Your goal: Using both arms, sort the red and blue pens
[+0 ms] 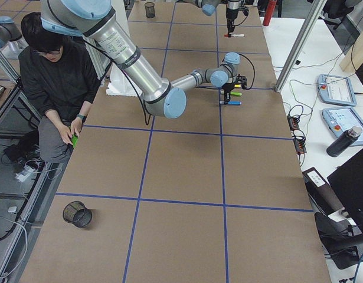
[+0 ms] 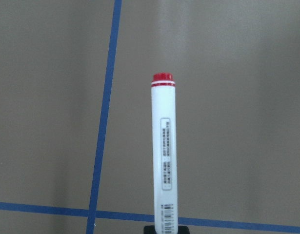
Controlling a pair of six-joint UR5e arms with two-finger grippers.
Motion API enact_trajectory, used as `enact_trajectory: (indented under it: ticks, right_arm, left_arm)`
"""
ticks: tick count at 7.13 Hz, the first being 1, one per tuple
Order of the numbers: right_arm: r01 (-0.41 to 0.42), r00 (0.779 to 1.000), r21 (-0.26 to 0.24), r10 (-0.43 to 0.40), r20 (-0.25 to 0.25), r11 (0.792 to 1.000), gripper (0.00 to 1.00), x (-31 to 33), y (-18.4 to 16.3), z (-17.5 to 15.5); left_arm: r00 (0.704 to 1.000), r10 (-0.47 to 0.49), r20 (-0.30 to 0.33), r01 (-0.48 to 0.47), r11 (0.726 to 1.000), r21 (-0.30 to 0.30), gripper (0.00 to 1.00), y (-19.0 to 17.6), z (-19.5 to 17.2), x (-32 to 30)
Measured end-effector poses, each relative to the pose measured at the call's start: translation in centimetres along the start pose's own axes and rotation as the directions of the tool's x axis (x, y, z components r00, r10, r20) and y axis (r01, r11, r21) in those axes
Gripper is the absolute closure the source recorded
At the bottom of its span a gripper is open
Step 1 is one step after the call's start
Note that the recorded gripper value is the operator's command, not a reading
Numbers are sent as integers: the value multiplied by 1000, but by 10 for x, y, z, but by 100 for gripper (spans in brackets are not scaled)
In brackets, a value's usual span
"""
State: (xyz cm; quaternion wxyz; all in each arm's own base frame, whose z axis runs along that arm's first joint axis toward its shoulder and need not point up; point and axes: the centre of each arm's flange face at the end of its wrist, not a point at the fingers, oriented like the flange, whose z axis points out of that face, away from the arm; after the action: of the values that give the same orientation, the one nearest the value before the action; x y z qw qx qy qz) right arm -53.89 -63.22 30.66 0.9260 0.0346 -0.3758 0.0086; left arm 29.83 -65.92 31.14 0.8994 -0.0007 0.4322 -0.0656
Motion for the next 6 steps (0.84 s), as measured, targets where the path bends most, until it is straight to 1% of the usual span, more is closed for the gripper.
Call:
enact_trajectory:
  ticks: [3,6]
  right_arm:
    - [0,1000,0,0,0,1000,62,0,0,0]
    - [-1,1000,-1,1,-1,1000,62,0,0,0]
  left_arm:
    - [1000,-3,2,3,1000,-1,100,1,-1,0]
    - [1000,-3,3,3,1000,-2,100,1,-1,0]
